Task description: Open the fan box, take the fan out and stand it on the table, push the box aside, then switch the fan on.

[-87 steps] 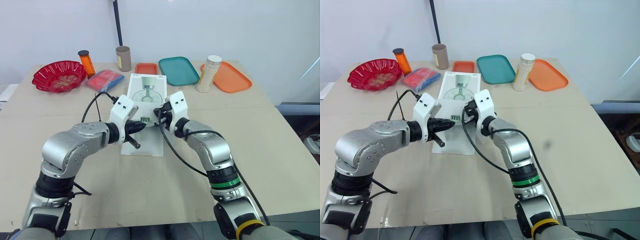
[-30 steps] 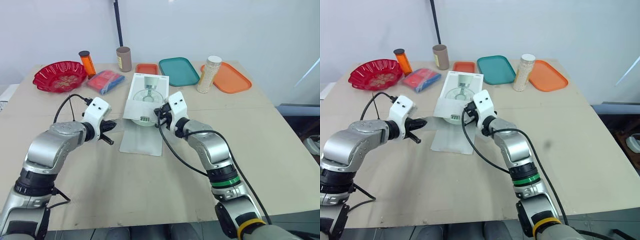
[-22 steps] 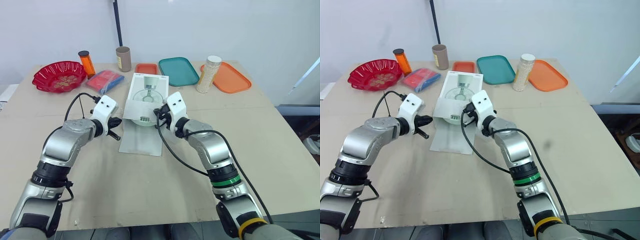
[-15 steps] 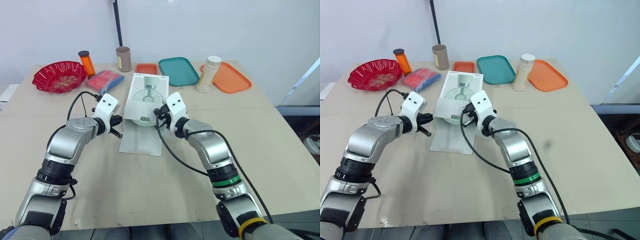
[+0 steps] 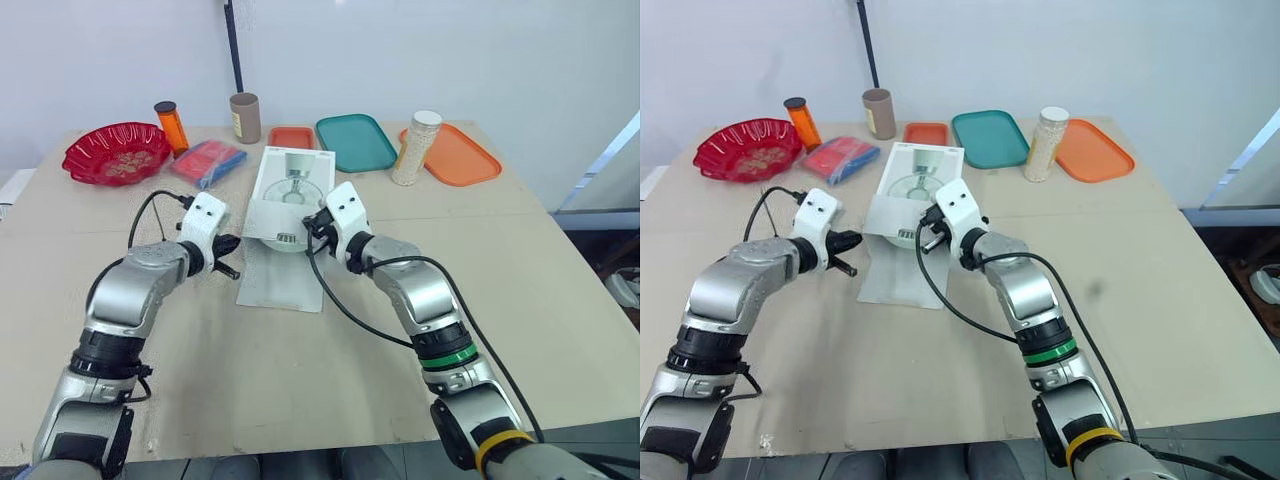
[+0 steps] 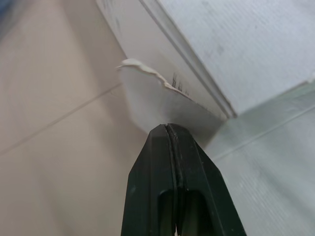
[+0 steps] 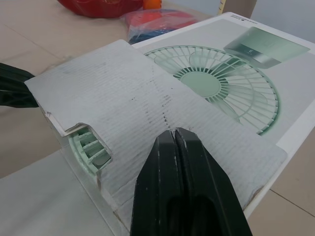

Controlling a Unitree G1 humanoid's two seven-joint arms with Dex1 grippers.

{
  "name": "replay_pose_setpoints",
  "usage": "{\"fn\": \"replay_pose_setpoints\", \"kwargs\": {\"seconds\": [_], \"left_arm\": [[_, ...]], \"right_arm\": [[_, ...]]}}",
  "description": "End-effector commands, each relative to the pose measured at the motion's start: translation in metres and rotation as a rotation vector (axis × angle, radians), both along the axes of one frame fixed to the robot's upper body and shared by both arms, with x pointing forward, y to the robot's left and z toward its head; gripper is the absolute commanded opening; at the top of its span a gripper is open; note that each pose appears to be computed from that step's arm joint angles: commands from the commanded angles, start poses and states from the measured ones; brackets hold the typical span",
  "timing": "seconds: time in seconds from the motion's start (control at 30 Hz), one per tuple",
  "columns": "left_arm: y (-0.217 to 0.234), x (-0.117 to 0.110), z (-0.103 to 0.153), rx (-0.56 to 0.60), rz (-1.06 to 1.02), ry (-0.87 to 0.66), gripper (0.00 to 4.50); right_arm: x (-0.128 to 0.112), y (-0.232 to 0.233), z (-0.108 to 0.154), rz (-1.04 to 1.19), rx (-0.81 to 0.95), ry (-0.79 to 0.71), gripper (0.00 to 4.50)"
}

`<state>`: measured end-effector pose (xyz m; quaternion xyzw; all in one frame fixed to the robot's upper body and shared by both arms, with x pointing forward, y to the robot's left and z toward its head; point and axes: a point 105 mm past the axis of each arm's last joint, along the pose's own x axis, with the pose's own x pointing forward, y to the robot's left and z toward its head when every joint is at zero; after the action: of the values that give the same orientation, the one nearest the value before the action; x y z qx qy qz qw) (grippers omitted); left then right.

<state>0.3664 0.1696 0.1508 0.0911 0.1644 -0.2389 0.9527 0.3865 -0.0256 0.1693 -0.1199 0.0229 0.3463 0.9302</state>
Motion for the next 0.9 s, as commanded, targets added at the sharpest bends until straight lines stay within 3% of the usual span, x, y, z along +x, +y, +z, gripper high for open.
{"fn": "replay_pose_setpoints", "kwargs": {"seconds": [0.03, 0.3, 0.47, 0.6, 0.77, 0.9], "left_arm": [[0.011, -0.017, 0.024, -0.019, -0.014, -0.020, 0.00], [0.022, -0.062, 0.031, 0.026, -0.104, 0.125, 0.00], [0.008, -0.088, 0.029, -0.006, -0.203, 0.223, 0.00], [-0.002, -0.089, 0.024, -0.115, -0.177, 0.264, 0.00], [-0.017, -0.095, 0.006, -0.169, -0.176, 0.305, 0.00], [-0.029, -0.084, 0.001, -0.295, -0.127, 0.293, 0.00]], "right_arm": [[-0.001, 0.001, -0.020, -0.008, -0.029, 0.066, 0.03], [-0.003, 0.007, -0.024, -0.001, -0.020, 0.078, 0.03], [-0.003, 0.008, -0.025, -0.003, -0.017, 0.084, 0.03], [-0.004, 0.010, -0.025, -0.002, -0.013, 0.086, 0.03], [-0.004, 0.011, -0.024, 0.002, -0.015, 0.084, 0.03], [-0.004, 0.012, -0.024, 0.005, -0.016, 0.084, 0.03]]}}
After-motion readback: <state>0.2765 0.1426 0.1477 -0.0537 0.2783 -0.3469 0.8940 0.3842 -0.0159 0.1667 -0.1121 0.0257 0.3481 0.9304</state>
